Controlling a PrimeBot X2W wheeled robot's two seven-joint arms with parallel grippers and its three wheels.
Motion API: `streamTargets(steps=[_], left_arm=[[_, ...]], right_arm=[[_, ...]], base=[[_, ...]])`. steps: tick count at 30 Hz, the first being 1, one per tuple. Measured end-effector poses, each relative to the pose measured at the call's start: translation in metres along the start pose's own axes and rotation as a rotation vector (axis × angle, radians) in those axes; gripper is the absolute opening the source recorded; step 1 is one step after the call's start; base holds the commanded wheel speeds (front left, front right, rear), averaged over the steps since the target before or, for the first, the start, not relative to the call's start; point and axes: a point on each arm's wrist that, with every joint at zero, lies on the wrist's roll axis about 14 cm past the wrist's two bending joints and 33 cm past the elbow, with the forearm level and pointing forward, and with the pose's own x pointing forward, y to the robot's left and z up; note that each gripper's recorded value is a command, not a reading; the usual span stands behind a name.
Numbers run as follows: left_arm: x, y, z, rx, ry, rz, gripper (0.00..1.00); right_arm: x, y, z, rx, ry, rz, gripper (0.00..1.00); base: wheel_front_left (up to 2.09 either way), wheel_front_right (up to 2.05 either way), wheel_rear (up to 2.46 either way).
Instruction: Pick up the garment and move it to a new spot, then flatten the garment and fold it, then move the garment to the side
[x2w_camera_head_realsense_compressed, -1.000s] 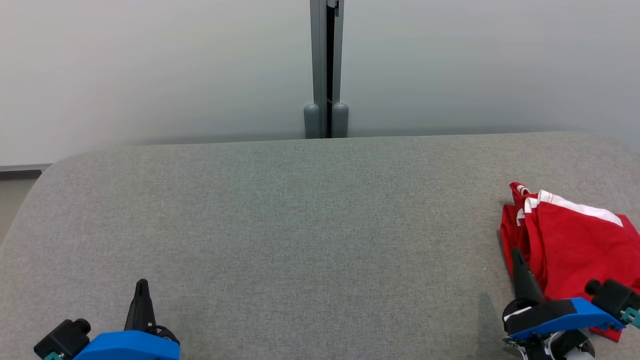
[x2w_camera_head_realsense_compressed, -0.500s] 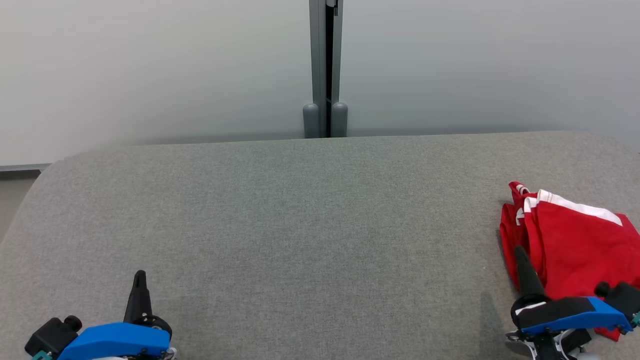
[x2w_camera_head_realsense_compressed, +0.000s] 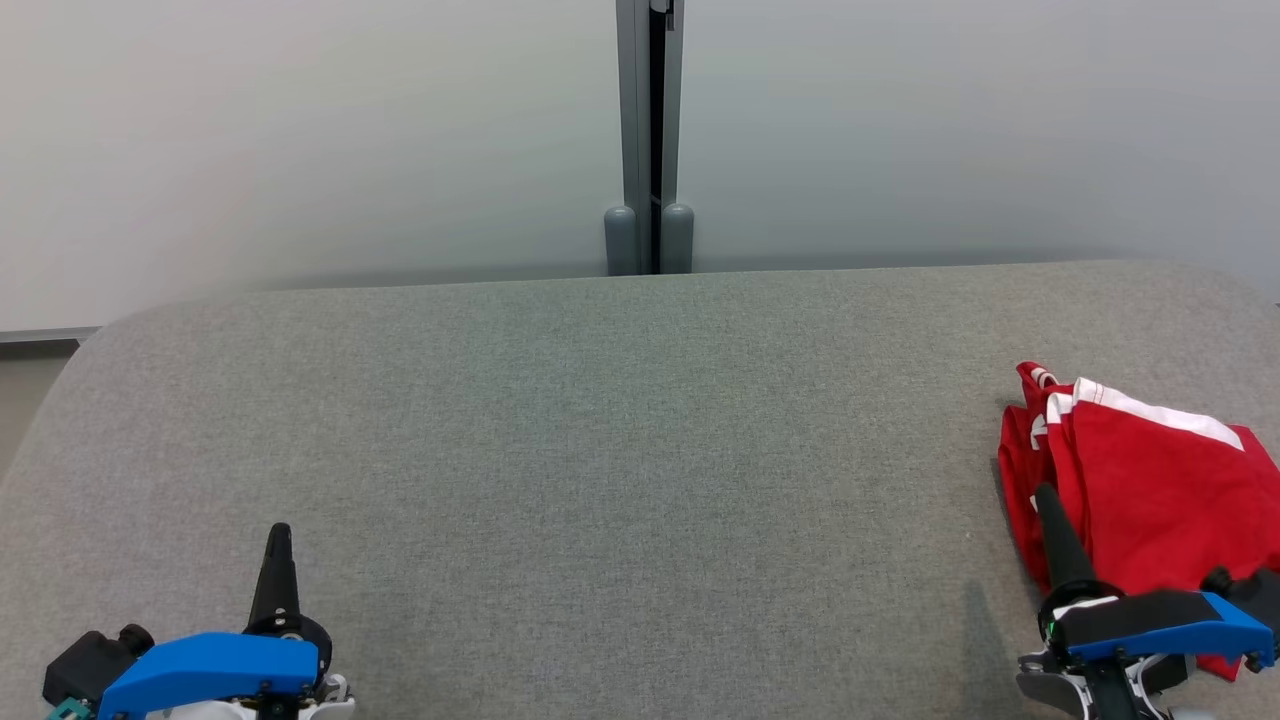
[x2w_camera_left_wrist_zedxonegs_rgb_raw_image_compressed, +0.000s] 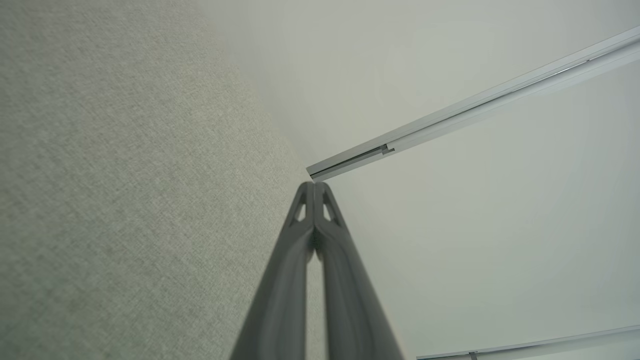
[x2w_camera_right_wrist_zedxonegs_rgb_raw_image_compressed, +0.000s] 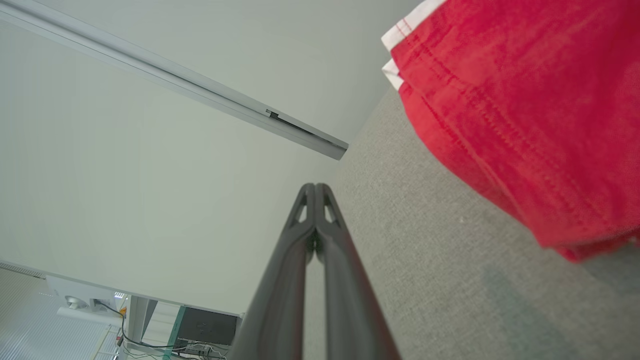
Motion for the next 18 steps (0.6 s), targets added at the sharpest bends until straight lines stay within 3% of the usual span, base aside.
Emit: streamTargets(steps=[18], left_arm=[[0.004,-0.012,0.004,-0.176,0.003,-0.039,0.0]], right_arm=[[0.0,0.006,0.006,0.171,-0.004,0.023,0.0]], base=[[0.0,0.0,0.0]])
